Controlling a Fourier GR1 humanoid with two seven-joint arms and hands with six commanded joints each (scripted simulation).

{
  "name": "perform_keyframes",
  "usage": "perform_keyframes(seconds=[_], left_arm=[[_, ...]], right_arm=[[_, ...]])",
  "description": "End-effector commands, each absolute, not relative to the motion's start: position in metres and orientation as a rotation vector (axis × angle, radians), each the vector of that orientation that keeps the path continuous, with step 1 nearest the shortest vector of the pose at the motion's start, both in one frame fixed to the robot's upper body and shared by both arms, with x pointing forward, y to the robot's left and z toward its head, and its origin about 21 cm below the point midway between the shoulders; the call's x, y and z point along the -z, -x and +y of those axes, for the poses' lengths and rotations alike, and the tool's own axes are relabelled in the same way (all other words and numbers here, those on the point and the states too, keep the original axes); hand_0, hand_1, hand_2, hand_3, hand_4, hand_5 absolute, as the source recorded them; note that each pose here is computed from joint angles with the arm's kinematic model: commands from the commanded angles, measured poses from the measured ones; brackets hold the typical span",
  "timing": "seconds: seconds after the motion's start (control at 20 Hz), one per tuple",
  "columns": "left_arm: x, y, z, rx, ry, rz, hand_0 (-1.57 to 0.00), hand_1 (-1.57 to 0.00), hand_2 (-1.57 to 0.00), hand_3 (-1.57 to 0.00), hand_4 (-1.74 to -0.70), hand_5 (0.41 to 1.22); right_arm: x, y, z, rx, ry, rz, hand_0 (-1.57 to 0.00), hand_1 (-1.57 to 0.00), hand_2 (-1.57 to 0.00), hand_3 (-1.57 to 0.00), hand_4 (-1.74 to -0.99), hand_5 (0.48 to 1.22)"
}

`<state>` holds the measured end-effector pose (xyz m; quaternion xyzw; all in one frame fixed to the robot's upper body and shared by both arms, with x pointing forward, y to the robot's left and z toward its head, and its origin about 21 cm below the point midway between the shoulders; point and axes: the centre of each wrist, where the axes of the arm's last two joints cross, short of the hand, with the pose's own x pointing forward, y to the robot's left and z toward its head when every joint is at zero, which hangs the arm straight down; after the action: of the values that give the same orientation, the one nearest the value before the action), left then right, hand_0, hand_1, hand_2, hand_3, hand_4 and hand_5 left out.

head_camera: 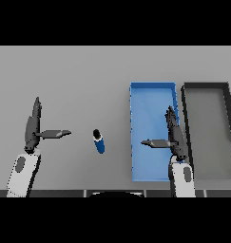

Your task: Pick up the blue pipe and place it into the blue bin.

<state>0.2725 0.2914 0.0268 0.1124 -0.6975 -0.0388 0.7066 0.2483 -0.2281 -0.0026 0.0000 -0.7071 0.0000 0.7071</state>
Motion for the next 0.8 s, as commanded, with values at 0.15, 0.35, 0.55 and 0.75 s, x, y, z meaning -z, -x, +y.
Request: perform_keyframes(seconds=[0.15,0.35,0.55,0.75], left_arm=[[-0.027,-0.271,0.290,0.088,-0.249,-1.560,0.00,0.00,0.00,0.00,-1.19,0.605],[-0.024,-0.259,0.315,0.312,-0.134,-1.536,0.00,0.00,0.00,0.00,-1.19,0.606],[-0.028,-0.257,0.329,0.405,-0.060,-1.536,0.00,0.00,0.00,0.00,-1.18,0.603],[-0.029,-0.251,0.325,0.551,0.030,-1.522,0.00,0.00,0.00,0.00,-1.16,0.598]], right_arm=[[0.003,-0.247,-0.230,0.001,0.001,-1.572,0.00,0.00,0.00,0.00,-1.254,0.598],[0.003,-0.227,-0.245,-0.205,0.073,-1.615,0.00,0.00,0.00,0.00,-1.255,0.597],[-0.005,-0.217,-0.245,-0.321,0.128,-1.595,0.00,0.00,0.00,0.00,-1.241,0.594],[-0.006,-0.215,-0.246,-0.339,0.122,-1.591,0.00,0.00,0.00,0.00,-1.227,0.594]])
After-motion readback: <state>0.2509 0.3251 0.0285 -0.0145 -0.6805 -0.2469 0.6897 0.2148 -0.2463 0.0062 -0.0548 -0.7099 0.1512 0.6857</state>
